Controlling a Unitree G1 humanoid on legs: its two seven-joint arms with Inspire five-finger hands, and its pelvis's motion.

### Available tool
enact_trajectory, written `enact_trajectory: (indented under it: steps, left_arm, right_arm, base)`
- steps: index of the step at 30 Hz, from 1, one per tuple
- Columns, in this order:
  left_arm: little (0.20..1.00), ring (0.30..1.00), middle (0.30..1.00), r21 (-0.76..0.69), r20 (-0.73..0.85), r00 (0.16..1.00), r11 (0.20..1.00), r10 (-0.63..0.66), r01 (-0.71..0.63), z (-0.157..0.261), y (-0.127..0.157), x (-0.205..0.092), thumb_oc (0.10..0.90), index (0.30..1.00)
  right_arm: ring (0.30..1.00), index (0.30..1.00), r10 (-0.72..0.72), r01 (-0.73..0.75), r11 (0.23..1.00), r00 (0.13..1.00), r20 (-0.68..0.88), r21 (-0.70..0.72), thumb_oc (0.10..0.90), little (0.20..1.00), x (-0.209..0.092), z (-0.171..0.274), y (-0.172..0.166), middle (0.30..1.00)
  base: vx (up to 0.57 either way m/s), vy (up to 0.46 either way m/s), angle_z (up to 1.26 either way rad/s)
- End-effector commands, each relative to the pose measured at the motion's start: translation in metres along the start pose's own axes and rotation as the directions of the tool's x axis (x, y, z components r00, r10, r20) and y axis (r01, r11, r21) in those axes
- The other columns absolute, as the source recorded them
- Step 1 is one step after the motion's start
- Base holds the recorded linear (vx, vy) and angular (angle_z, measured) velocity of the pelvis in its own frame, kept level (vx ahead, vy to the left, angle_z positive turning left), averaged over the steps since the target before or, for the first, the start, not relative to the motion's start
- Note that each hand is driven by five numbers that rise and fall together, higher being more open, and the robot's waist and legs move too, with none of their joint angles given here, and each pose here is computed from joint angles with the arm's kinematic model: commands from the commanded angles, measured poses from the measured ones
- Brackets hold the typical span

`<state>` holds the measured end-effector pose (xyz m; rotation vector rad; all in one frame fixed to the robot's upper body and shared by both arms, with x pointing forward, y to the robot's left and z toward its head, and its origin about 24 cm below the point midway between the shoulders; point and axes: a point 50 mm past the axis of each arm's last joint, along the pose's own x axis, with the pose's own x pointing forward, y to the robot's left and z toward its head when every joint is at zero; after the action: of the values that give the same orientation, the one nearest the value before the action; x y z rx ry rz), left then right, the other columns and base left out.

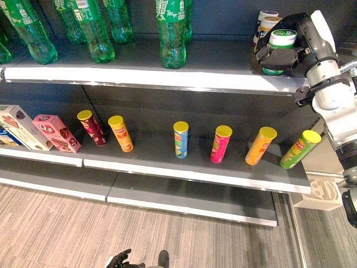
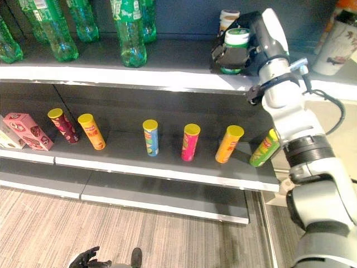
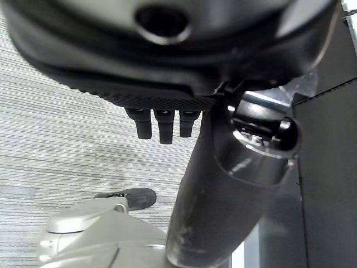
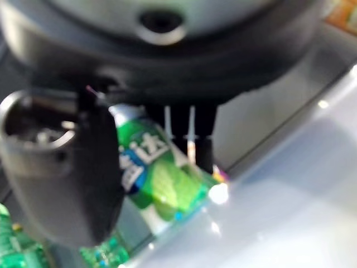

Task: Put the goods on the table back onto the shelves and tidy them up.

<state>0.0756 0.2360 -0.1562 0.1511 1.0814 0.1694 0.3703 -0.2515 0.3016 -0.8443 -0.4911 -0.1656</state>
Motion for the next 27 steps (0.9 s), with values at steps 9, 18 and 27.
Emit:
enact_trajectory:
  steps: [9,18,27]
  left_arm:
    - [0.9,0.9,0.9,0.109,-0.006,0.998,0.992,0.064,-0.063,0.009,0.021,0.005,0.8,0.9]
    - [0.9,0.9,0.9,0.116,-0.017,0.997,0.991,0.075,-0.073,0.009,0.021,0.005,0.8,0.9]
    - [0.9,0.9,0.9,0.111,0.087,0.996,0.993,0.027,-0.036,0.037,0.011,0.01,0.8,0.9]
  right_arm:
    - [0.3,0.3,-0.162,0.16,0.987,0.977,0.141,0.027,0.4,0.3,0.011,0.035,-0.029,0.3]
    - [0.9,0.9,-0.159,0.156,0.987,0.976,0.15,0.031,0.8,0.9,0.006,0.034,-0.023,0.9]
    - [0.9,0.9,-0.16,0.158,0.987,0.97,0.183,0.025,0.8,0.9,0.012,0.047,-0.022,0.9]
  base:
    - [0.0,0.002,0.02]
    - [0.0,0.001,-0.02]
    - [0.0,0.0,0.0]
